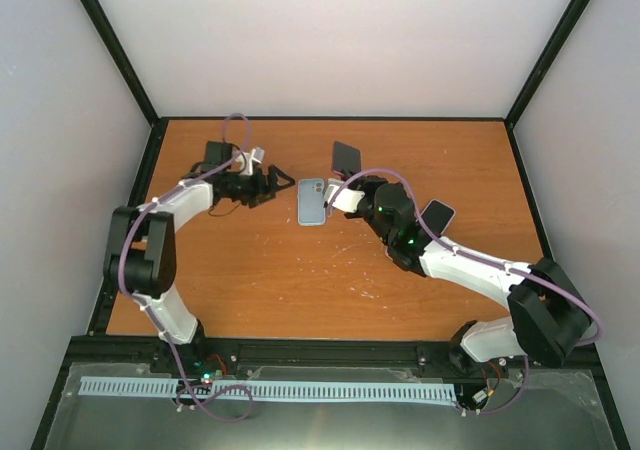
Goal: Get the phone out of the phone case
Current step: Place the phone case at the center of the board, then place the phone at the center of the board.
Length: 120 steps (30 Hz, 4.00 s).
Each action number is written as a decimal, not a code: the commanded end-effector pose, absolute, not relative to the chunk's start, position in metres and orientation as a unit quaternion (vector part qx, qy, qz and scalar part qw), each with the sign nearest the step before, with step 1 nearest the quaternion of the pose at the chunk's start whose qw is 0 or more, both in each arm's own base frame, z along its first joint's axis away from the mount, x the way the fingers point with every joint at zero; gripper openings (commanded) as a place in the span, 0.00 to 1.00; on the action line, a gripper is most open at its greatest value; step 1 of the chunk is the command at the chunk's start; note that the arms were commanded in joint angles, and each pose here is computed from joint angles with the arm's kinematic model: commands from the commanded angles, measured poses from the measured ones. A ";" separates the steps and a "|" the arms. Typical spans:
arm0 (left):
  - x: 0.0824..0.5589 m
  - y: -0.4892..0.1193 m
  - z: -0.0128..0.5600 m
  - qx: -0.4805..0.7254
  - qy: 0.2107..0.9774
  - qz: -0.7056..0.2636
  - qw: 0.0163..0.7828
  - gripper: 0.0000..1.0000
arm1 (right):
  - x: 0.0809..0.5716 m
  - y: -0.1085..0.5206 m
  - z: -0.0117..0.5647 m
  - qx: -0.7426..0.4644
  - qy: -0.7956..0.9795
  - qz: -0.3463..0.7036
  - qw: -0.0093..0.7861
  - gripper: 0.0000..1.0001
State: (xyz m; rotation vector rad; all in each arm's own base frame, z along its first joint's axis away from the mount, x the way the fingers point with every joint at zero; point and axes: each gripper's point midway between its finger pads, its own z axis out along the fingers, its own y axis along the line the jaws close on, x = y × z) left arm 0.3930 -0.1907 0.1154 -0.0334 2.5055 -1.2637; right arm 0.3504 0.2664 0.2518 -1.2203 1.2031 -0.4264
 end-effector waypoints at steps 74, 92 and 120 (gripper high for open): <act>0.361 -0.182 0.300 0.235 0.691 -0.579 0.363 0.01 | 0.280 0.311 0.261 -0.518 0.683 0.208 0.472 1.00; 0.350 -0.242 0.306 0.348 0.622 -0.596 0.369 0.01 | 0.326 0.291 0.292 -0.325 0.708 0.562 0.278 0.90; 0.370 -0.269 0.294 0.331 0.624 -0.634 0.315 0.05 | 0.356 0.306 0.275 -0.259 0.702 0.617 0.243 0.14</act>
